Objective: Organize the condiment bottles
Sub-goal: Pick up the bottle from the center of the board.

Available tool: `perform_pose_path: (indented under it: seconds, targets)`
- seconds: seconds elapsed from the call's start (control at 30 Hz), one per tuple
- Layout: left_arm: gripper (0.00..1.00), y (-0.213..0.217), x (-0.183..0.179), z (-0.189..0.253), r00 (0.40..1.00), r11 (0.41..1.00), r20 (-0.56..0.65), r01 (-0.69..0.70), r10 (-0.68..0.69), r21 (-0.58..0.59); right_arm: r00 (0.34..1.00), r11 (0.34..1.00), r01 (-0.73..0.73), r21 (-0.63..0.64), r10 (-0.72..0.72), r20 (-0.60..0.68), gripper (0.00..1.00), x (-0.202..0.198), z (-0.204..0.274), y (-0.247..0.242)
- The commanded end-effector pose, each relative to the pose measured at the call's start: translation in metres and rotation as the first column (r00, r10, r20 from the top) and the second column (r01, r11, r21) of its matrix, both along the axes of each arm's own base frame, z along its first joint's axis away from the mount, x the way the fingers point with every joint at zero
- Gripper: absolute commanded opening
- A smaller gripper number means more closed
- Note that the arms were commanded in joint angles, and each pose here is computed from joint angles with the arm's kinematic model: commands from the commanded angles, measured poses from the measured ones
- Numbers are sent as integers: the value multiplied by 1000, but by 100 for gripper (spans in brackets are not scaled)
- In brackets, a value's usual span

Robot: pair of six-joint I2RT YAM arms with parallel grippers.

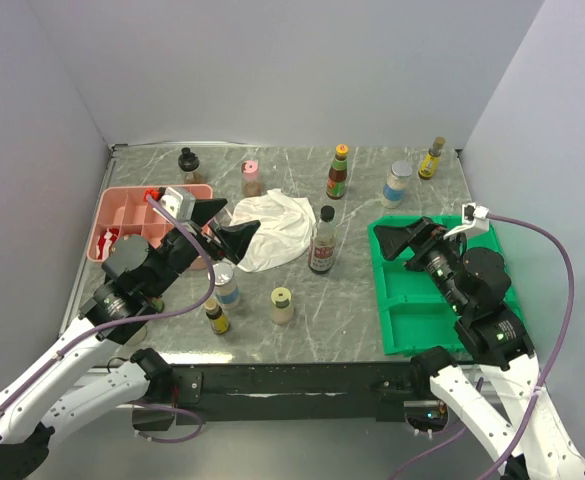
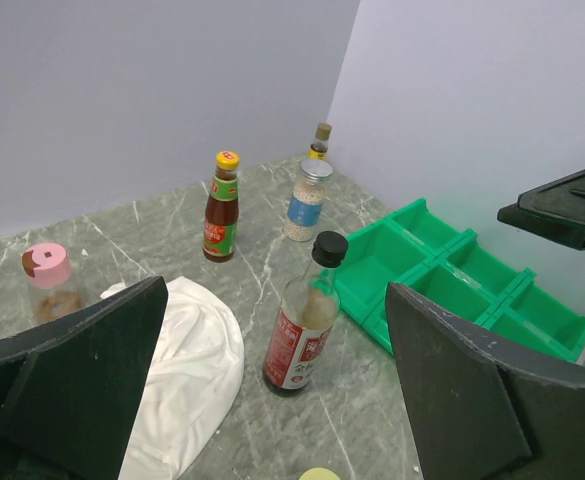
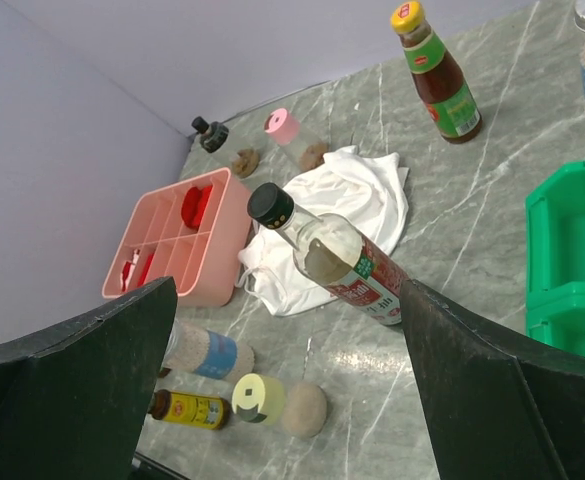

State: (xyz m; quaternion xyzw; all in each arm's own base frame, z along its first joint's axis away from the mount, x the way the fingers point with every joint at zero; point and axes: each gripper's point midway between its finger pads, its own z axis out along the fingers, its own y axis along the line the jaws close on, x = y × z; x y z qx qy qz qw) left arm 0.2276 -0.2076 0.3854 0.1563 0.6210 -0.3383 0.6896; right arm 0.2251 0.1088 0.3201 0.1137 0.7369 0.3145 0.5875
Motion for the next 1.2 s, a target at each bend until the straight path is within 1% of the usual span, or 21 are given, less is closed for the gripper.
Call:
perform_pose_path:
  seconds: [0.0, 0.13, 0.37, 0.57, 0.67, 0.7, 0.77, 0.8, 0.83, 0.9, 0.93, 1.03, 1.17]
  targets:
    - [97, 3, -4, 13, 999, 1000, 41, 1, 1, -30, 999, 1000, 4, 22, -5, 47, 100, -4, 20, -2]
    - [97, 1, -4, 12, 999, 1000, 41, 4, -3, -25, 998, 999, 30, 23, -31, 57, 100, -6, 20, -8]
    - [97, 0, -3, 10, 999, 1000, 35, 6, -5, -20, 999, 1000, 24, 16, -25, 40, 100, -6, 14, -7]
    - [97, -1, -2, 7, 1000, 1000, 26, 3, -2, -14, 998, 998, 54, -10, -54, 42, 100, -7, 12, -14]
    - [97, -1, -2, 8, 1000, 1000, 28, 1, -1, -17, 998, 999, 32, -37, -31, 52, 100, -9, 8, -12]
    - [97, -1, -1, 7, 1000, 1000, 29, -1, 1, -13, 998, 998, -15, -62, 19, 62, 100, -10, 7, -5]
    - [97, -1, 0, 6, 1000, 1000, 26, -9, 9, -9, 996, 995, -59, -81, 64, 59, 100, -9, 5, 3]
    - [97, 0, 1, 5, 1000, 1000, 22, -12, 12, -7, 993, 991, -93, -99, 99, 60, 97, -10, 8, 7]
    - [97, 0, 1, 6, 1000, 1000, 25, -16, 16, -6, 993, 987, -110, -115, 114, 30, 96, -5, 3, 12]
    - [97, 0, 2, 5, 1000, 1000, 22, -19, 19, -5, 990, 981, -138, -140, 141, 11, 94, -1, 3, 17]
    - [97, 1, 2, 4, 1000, 1000, 21, -22, 22, -4, 987, 975, -159, -153, 157, -24, 93, 5, -4, 22]
    - [97, 3, 2, 6, 999, 1000, 27, -29, 29, -12, 985, 965, -174, -196, 169, -41, 89, 18, -7, 28]
    - [97, 5, 3, 5, 999, 999, 29, -45, 46, -10, 987, 956, -161, -246, 159, -27, 87, 33, -2, 36]
